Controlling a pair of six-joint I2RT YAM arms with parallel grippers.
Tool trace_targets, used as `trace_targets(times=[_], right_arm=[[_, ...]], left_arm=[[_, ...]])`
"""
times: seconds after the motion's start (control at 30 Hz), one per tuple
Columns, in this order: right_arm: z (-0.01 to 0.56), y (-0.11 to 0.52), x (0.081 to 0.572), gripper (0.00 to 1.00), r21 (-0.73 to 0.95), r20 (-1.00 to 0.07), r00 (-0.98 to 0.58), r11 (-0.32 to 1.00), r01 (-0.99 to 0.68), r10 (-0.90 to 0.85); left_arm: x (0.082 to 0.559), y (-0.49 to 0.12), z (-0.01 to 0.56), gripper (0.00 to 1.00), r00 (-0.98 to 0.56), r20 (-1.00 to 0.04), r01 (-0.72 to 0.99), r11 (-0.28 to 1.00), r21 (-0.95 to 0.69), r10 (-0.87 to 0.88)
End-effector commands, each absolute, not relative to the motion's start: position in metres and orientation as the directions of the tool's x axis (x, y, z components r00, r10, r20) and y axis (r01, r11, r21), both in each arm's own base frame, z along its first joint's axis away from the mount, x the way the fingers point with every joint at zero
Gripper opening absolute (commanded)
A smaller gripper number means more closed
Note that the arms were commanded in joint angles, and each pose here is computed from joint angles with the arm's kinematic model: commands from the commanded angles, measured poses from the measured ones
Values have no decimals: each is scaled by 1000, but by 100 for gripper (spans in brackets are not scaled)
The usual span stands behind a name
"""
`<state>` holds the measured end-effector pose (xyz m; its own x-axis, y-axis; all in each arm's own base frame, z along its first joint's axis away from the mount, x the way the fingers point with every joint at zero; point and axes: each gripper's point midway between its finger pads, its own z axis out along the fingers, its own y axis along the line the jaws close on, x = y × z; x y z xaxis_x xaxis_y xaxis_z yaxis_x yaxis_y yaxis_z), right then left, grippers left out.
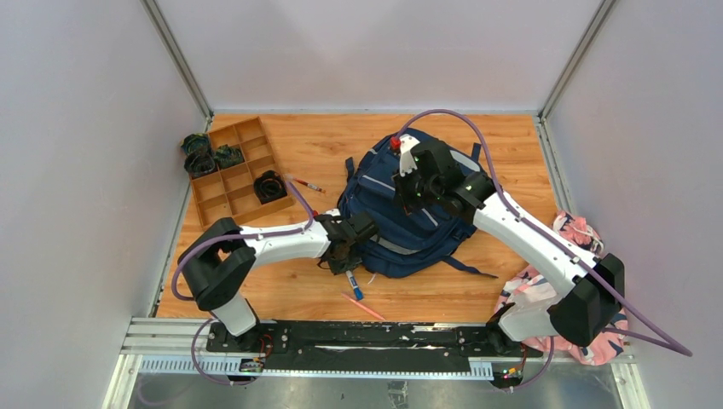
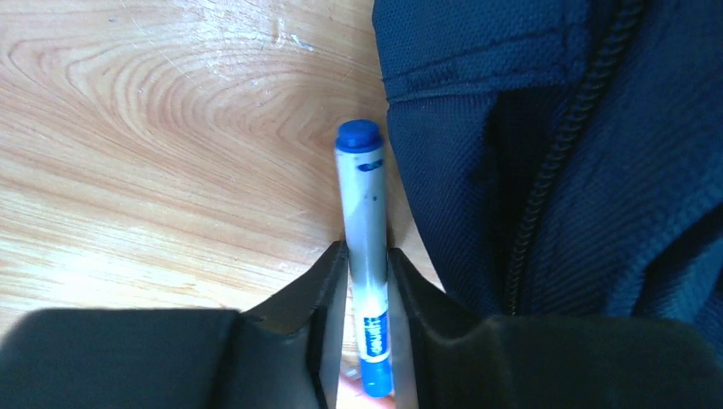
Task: Pack the student bag
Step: Pick up the stationery from the center of the board, then place the stationery in the student bag.
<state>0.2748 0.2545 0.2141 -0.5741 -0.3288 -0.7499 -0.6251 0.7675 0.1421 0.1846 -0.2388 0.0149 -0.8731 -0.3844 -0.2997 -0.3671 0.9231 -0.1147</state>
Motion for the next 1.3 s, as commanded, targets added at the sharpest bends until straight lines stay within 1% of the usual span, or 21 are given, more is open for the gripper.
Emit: trace_targets(times=[0.0, 0.1, 0.13, 0.33, 0.5, 0.63, 0.77, 0.8, 0.87, 0.97, 1.03, 1.13, 1.27], right_arm=[[229, 255, 265, 0, 182, -768, -566, 746, -640, -299], [229, 254, 265, 0, 175, -767, -565, 749, -639, -303], [229, 254, 264, 0, 174, -767, -565, 748, -641, -306], [229, 255, 263, 0, 182, -764, -568, 743, -644, -305], [228, 256, 262, 0, 187, -761, -572, 740, -646, -307], [229, 256, 262, 0, 187, -762, -571, 740, -646, -306], [228, 255, 263, 0, 185, -761, -574, 746, -639, -303], [229, 254, 263, 0, 183, -763, -572, 749, -637, -300], [231, 254, 264, 0, 184, -767, -570, 750, -636, -295], [234, 256, 263, 0, 192, -771, -568, 746, -638, -288], [237, 257, 262, 0, 200, -774, -567, 740, -642, -283], [239, 259, 260, 0, 210, -776, -566, 733, -647, -278], [238, 261, 256, 0, 227, -773, -573, 724, -652, -274]], left_arm=[[192, -244, 2, 22, -840, -324, -415, 900, -133, -435], [193, -244, 3, 4, -830, -326, -431, 891, -142, -453], [193, -243, 5, 0, -824, -330, -437, 888, -146, -460], [199, -229, 27, 0, -745, -386, -496, 839, -226, -544], [208, -222, 58, 0, -691, -433, -490, 815, -308, -579], [214, -217, 89, 0, -664, -487, -431, 823, -370, -567], [217, -210, 121, 0, -642, -561, -330, 849, -412, -523], [219, -214, 131, 0, -635, -570, -290, 845, -450, -521], [219, -225, 148, 0, -629, -562, -201, 811, -550, -537], [214, -248, 177, 0, -626, -492, -68, 672, -738, -604], [212, -254, 181, 0, -637, -459, -60, 633, -772, -619], [215, -263, 190, 0, -654, -447, -52, 626, -778, -610], [224, -288, 203, 0, -681, -381, -28, 542, -840, -625]])
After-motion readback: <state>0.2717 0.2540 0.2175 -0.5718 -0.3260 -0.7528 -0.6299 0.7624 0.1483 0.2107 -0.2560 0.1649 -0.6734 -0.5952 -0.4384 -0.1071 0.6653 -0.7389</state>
